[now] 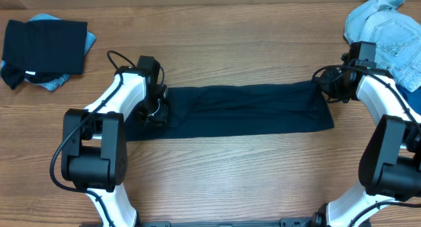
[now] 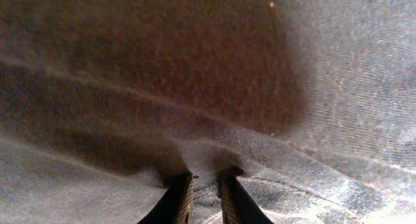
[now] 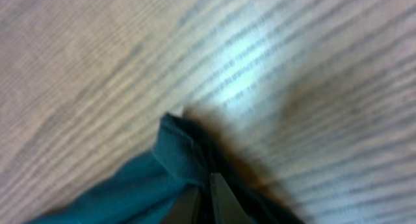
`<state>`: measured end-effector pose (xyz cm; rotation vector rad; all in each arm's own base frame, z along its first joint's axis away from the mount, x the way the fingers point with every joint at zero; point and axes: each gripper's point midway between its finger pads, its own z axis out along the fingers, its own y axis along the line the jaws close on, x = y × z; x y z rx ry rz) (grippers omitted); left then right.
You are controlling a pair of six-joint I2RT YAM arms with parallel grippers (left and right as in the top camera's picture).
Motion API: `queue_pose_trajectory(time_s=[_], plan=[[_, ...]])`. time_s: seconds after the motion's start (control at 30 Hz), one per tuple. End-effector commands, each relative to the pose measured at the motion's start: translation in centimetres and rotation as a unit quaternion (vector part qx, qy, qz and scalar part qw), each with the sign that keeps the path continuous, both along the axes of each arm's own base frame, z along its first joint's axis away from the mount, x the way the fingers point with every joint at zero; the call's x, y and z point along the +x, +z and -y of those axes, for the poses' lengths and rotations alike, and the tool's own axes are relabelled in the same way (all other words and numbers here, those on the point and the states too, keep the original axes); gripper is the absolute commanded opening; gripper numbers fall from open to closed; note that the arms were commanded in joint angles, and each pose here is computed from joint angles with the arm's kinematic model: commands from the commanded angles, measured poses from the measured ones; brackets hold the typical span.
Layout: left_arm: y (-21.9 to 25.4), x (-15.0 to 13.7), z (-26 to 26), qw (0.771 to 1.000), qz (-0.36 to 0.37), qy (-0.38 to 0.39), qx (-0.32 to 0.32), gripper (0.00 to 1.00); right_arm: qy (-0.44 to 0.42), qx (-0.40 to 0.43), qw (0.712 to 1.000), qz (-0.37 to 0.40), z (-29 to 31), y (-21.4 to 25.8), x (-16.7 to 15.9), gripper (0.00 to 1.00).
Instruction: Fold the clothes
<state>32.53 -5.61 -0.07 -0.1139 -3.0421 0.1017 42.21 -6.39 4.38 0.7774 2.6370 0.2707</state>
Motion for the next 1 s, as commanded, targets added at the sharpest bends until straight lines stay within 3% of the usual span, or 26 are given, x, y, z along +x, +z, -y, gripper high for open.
queue_pose_trajectory(time_s=[0.0,0.03,0.27,0.47,0.57,0.63,0.97], plan=[[-0.6,0.1,-0.1,1.000,0.003,0.012,0.003,0.19,-0.002,-0.012,0.999,0.035,0.7,1.4,1.8,0.11],[-0.6,0.1,-0.1,1.000,0.003,0.012,0.003,0.19,-0.001,-0.014,0.999,0.042,0.8,1.6,2.1,0.15],[-0.5,0.1,-0.1,1.000,0.003,0.012,0.002,0.19,0.001,-0.012,0.998,0.057,0.7,2.0,2.7,0.17],[-0.6,0.1,-0.1,1.000,0.003,0.012,0.003,0.19,0.037,-0.035,0.995,0.086,0.9,2.6,3.8,0.47],[-0.5,0.1,-0.1,1.000,0.003,0.012,0.003,0.19,0.047,-0.010,0.996,0.072,0.0,2.3,3.1,0.47],[-0.5,0.1,-0.1,1.000,0.003,0.012,0.003,0.19,0.050,0.001,0.997,0.057,-0.4,1.9,2.4,0.55],[-0.6,0.1,-0.1,1.000,0.003,0.012,0.003,0.19,0.050,0.014,0.999,0.011,-0.9,0.7,0.3,0.59]])
